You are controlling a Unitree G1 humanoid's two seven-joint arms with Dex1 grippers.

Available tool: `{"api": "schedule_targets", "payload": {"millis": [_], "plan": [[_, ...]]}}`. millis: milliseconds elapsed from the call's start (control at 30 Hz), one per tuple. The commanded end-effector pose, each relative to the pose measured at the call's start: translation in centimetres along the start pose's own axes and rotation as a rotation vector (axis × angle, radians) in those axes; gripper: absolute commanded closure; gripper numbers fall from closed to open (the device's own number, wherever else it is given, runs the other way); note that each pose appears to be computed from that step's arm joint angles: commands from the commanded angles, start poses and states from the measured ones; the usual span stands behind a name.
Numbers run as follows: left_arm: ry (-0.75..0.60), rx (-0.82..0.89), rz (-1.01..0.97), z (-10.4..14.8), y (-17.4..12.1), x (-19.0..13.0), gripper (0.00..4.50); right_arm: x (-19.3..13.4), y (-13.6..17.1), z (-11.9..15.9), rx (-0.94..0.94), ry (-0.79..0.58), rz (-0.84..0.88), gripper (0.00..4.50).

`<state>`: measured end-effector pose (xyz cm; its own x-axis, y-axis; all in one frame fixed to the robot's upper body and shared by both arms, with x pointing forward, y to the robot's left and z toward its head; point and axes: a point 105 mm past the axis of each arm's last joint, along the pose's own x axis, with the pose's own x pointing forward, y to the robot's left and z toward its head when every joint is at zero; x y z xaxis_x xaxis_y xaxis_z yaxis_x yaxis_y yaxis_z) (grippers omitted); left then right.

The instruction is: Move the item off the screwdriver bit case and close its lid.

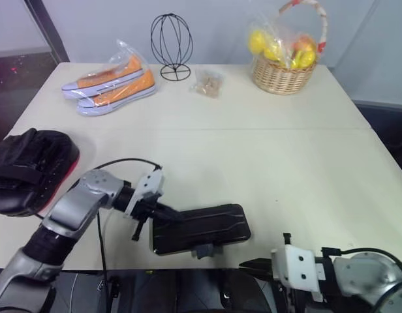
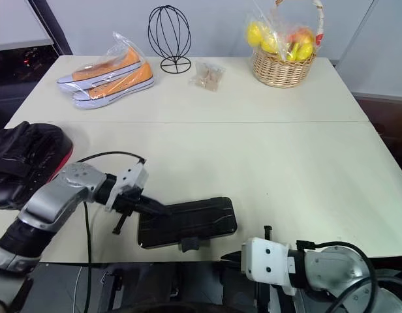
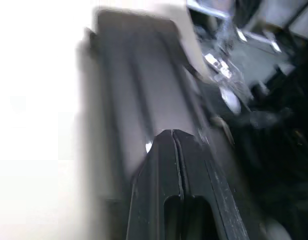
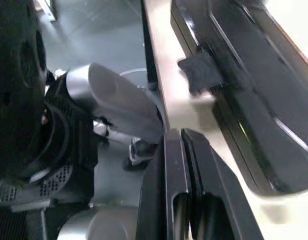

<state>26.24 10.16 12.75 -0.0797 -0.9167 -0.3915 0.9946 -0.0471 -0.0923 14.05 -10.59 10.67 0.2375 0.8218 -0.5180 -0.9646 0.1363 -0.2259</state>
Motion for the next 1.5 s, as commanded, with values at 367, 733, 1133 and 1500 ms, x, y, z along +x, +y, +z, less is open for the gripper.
{"api": "schedule_targets", "payload": {"millis": [367,733,1133,1500], "plan": [[0.075,0.084,-0.01,-0.3,2.7,1.5,4.5,5.8,-0.7,3.2,-0.13,-0.11,-0.009,4.45],[0.103,0.098,-0.063,-1.6,2.0,3.4,4.5,6.3,-0.1,2.8,-0.126,-0.04,0.009,4.45],[0.102,0.088,-0.108,-2.2,0.7,4.5,4.5,6.9,-3.9,1.8,-0.119,0.027,-0.19,4.45],[0.128,0.103,-0.029,-2.6,3.0,2.8,4.5,2.6,2.8,1.9,-0.072,-0.054,0.1,4.45]]}}
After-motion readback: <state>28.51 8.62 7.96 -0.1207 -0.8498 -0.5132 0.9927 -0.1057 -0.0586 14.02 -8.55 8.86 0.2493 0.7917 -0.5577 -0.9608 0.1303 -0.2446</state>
